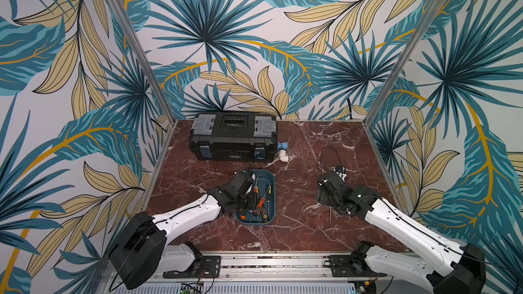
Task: Put the screwdriver on the desktop into the storage box
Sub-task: Place the screwdriver in the storage box.
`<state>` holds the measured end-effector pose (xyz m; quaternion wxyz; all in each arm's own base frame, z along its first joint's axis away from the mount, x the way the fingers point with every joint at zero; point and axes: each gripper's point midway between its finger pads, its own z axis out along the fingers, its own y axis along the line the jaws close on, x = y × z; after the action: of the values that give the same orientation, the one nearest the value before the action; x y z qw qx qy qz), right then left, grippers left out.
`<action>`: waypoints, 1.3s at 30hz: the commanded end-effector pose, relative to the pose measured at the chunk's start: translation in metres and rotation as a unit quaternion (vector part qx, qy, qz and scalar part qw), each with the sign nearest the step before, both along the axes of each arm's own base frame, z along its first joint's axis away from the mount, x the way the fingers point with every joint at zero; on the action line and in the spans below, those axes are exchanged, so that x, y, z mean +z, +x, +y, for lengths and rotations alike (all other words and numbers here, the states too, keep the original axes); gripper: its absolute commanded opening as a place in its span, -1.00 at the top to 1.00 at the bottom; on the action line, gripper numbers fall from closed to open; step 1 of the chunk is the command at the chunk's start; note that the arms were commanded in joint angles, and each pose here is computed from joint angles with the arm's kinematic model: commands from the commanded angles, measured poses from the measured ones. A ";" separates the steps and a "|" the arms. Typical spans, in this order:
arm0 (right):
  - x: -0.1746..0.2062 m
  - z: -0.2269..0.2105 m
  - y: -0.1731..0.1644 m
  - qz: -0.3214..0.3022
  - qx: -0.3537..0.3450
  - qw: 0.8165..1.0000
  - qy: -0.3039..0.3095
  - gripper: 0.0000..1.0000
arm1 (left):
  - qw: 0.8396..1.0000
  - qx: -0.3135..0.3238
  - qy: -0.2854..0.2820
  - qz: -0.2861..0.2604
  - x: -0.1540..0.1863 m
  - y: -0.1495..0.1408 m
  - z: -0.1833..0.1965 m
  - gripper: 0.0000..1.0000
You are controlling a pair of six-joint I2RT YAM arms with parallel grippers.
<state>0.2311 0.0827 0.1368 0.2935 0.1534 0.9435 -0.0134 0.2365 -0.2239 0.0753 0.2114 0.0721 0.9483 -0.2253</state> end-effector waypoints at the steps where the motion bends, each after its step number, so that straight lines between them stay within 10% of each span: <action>1: -0.013 -0.004 -0.006 0.024 -0.002 1.000 0.004 -0.59 | 1.000 0.001 -0.004 -0.020 0.015 0.010 -0.006 1.00; 10: -0.020 -0.010 -0.008 0.028 -0.014 0.999 0.019 -0.59 | 0.999 0.019 0.028 -0.020 0.013 0.007 0.012 0.98; 28: -0.024 -0.015 -0.010 0.035 -0.024 0.999 0.032 -0.59 | 0.999 0.027 0.016 -0.023 0.023 0.007 0.011 0.15; 39: -0.036 -0.028 -0.008 0.060 -0.038 0.997 0.021 -0.50 | 0.992 0.027 -0.046 -0.110 0.113 0.010 0.012 0.10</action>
<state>0.2248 0.0573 0.1100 0.2443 0.2024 0.9483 -0.0065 0.2407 -0.2109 0.1389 0.2734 0.0574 0.9325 -0.2289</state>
